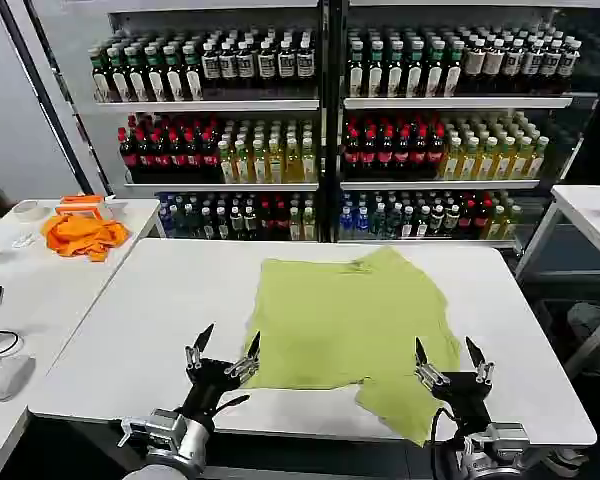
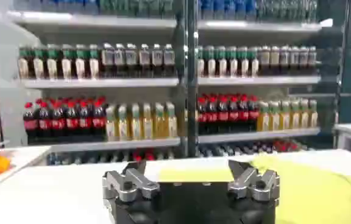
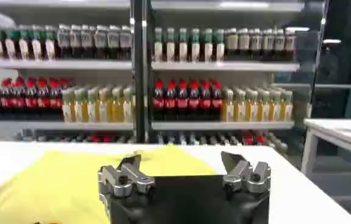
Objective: Fold and organize the clothes.
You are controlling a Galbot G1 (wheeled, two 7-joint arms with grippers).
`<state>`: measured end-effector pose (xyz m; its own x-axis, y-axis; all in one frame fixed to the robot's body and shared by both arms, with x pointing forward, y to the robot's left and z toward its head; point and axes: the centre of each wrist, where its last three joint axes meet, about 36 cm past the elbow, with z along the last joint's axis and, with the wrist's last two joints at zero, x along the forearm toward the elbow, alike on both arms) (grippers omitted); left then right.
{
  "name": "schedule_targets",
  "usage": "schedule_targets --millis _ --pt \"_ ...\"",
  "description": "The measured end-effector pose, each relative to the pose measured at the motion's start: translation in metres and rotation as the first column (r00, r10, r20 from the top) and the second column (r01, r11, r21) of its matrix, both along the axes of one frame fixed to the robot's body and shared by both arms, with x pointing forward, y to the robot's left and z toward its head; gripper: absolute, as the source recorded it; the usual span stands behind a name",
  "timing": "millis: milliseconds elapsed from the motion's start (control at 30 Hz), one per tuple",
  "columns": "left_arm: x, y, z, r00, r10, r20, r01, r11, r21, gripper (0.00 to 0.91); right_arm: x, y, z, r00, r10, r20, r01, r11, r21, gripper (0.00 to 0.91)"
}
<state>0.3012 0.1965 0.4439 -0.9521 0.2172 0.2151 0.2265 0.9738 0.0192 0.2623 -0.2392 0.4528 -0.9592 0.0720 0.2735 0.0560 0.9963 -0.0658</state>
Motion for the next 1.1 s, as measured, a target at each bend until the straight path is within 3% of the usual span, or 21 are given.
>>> schedule_targets --millis 433,700,1100 --pt "0.006 0.002 -0.012 0.985 -0.023 -0.173 0.041 0.994 0.097 0.907 -0.017 0.011 -0.016 0.986 -0.022 -0.162 0.025 1.0 0.017 0.907" --pt "0.013 0.001 -0.023 0.973 -0.026 -0.231 0.056 0.991 0.125 0.907 -0.018 0.017 -0.023 0.975 -0.04 -0.216 0.045 0.999 0.015 0.907" --pt "0.029 -0.004 -0.046 0.955 -0.005 -0.297 0.043 0.991 0.124 0.907 -0.018 0.024 -0.029 0.959 -0.049 -0.28 0.067 0.996 0.057 0.907"
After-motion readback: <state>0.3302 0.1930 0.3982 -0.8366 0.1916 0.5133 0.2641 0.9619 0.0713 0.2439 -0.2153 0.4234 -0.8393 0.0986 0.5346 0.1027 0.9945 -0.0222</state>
